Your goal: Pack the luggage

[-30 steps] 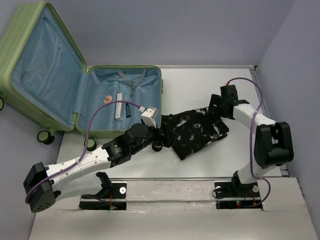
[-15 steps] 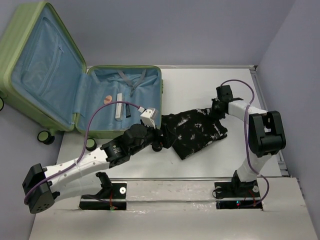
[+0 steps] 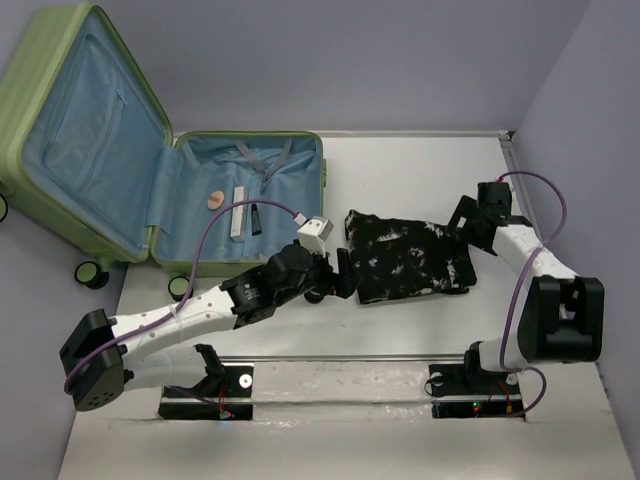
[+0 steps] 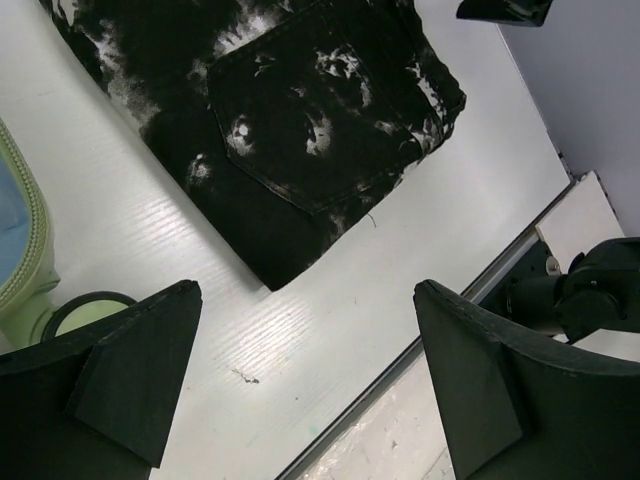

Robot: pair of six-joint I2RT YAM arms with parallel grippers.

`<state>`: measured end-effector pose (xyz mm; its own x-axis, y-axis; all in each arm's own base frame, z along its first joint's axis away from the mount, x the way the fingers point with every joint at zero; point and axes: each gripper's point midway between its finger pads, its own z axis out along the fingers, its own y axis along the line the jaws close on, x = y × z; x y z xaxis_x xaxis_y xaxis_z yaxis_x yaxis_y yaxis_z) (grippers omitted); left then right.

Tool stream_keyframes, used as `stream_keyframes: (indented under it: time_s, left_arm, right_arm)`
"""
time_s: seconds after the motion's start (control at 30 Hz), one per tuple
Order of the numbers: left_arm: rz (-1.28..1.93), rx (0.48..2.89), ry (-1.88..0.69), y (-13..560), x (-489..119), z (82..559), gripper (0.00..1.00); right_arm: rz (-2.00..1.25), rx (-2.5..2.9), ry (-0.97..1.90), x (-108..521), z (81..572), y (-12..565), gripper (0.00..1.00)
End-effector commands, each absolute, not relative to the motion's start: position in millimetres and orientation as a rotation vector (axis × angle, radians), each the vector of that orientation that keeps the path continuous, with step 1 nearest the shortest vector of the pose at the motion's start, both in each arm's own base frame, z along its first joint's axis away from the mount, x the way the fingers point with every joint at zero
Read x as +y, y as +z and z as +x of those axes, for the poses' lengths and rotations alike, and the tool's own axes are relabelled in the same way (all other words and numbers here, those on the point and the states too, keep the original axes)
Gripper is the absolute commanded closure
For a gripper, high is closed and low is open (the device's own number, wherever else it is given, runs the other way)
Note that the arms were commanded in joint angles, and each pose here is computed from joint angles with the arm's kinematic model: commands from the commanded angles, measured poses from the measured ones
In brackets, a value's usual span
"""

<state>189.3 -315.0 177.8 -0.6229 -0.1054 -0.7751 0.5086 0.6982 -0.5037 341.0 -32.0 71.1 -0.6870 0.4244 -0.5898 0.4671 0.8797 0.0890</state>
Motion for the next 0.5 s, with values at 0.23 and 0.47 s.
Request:
stream_keyframes:
  time_s: [0.23, 0.47]
  left_arm:
    - [0.271, 2.134, -0.699, 161, -349, 235, 0.01]
    - [0.179, 2.241, -0.570, 100, -360, 254, 0.05]
  right_arm:
    - [0.642, 2.316, 0.117, -7, 327, 90, 0.01]
    - [0.576, 2.204, 0.265, 11, 310, 117, 0.02]
